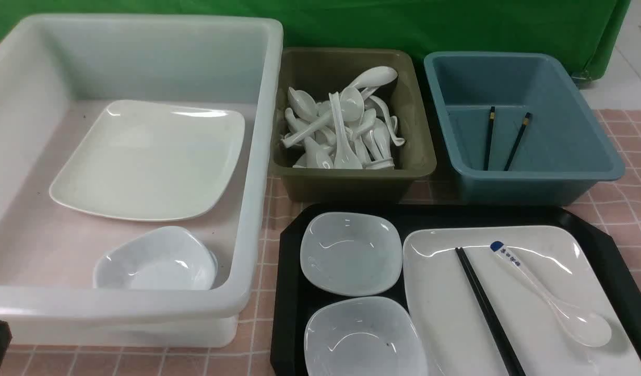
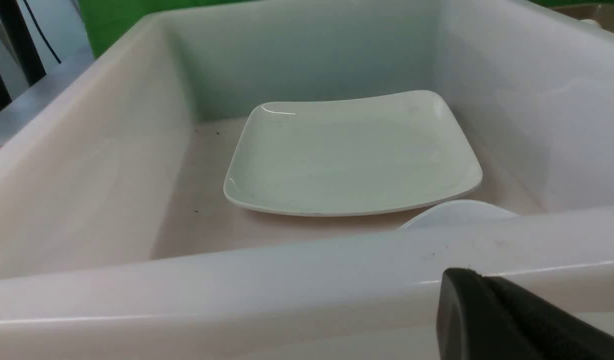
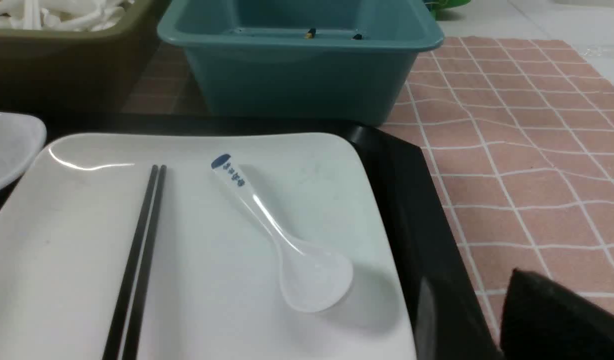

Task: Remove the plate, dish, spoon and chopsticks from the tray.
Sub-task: Use the right arm to grab a soup spoon from the plate

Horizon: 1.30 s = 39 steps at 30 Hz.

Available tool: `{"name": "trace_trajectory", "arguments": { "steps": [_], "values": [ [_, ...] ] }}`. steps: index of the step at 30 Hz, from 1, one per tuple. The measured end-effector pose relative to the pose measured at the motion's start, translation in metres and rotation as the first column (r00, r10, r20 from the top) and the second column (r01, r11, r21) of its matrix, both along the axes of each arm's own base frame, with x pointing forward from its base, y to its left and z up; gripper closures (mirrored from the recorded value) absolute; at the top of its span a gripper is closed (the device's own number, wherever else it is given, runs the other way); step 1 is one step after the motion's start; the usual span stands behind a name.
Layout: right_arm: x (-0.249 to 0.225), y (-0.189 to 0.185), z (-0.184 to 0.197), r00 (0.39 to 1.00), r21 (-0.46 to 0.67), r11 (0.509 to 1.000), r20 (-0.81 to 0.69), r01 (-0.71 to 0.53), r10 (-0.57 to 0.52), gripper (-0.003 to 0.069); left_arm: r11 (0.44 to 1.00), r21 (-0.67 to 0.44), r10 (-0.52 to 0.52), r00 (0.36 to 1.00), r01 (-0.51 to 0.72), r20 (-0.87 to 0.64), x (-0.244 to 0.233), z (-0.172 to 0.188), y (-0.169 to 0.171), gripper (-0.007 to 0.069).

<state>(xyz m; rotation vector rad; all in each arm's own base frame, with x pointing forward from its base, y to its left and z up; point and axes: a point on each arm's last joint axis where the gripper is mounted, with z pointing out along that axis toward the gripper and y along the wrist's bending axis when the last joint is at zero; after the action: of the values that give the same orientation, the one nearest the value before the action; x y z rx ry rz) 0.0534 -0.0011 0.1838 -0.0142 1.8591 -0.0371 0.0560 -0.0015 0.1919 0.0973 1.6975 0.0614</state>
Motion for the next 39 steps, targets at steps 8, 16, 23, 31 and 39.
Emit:
{"name": "trace_trajectory", "arguments": {
  "steps": [8,16,23,31,39],
  "values": [
    [0.000,0.000,0.000,1.000,0.000,1.000,0.000,0.000,0.000,0.0418,1.000,0.000,0.000,1.000,0.000,0.000,0.000,0.000,0.000,0.0605],
    [0.000,0.000,0.000,1.000,0.000,1.000,0.000,0.000,0.000,0.0418,0.999,0.049,0.005,1.000,-0.006,0.023,0.000,0.002,0.001,0.0605],
    [0.000,0.000,0.000,1.000,0.000,1.000,0.000,0.000,0.000,0.0418,0.938,-0.346,0.076,0.967,0.013,0.242,0.000,0.023,0.003,0.0605],
    [0.000,0.000,0.000,1.000,0.000,1.000,0.002,0.000,0.000,0.0418,0.819,-0.567,0.237,0.848,0.088,0.473,-0.008,0.047,0.016,0.0605],
    [0.004,0.002,0.021,0.963,0.498,0.867,0.240,-0.011,-0.126,0.0418,0.785,-0.567,0.178,0.787,0.249,0.591,-0.021,0.112,0.009,0.0605]
  ]
}}
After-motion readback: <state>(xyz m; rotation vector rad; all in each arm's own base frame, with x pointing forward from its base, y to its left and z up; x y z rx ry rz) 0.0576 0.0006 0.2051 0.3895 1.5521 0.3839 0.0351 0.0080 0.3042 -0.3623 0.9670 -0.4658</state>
